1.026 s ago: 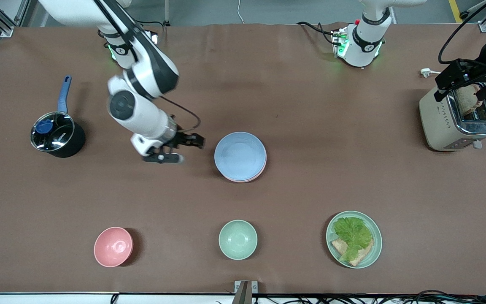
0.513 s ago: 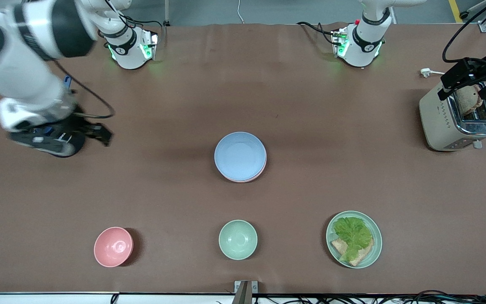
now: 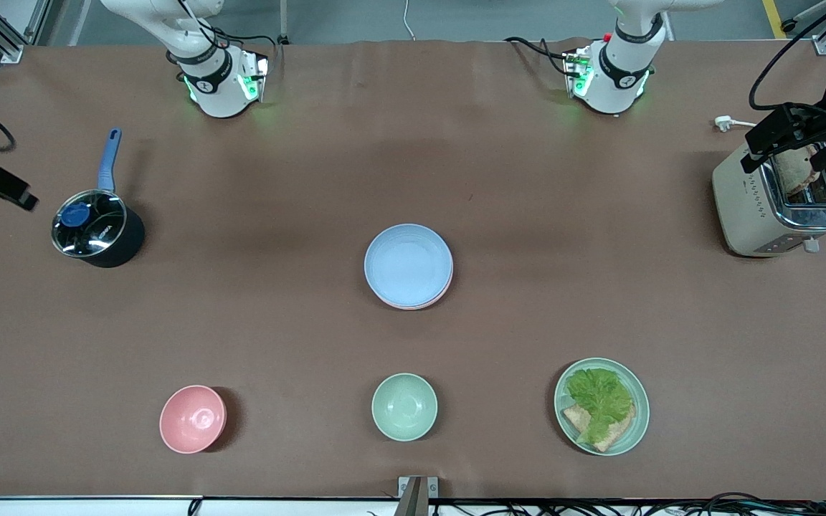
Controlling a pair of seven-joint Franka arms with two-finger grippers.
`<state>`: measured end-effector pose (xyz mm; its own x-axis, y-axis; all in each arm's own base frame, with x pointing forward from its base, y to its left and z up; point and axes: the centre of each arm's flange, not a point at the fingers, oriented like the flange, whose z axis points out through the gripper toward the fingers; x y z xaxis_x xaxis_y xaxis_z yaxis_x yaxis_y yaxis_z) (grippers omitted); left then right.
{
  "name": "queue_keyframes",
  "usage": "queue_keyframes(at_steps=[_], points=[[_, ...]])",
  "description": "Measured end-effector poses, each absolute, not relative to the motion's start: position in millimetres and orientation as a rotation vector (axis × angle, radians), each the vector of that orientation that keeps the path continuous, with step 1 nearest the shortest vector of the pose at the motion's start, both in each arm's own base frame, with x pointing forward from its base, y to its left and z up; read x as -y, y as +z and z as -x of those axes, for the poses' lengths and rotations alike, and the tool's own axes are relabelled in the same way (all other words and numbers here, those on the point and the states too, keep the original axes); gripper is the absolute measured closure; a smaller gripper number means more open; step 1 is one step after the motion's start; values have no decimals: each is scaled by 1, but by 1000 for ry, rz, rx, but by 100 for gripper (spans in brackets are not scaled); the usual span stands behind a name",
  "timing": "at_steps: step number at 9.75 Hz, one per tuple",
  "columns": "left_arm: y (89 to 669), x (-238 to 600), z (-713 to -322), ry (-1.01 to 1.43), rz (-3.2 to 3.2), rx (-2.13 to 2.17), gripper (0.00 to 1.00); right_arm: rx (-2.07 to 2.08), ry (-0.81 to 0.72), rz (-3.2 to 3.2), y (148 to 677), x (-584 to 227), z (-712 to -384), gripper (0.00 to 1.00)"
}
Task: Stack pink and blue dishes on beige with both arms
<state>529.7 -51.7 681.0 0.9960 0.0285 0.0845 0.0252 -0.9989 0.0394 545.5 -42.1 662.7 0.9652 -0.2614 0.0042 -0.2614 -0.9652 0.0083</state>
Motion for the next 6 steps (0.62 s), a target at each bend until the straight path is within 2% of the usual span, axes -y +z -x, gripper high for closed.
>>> queue_keyframes(at_steps=[6], points=[[663, 54, -544, 104, -3101, -33, 0, 273, -26, -3121, 662, 34, -547, 0]])
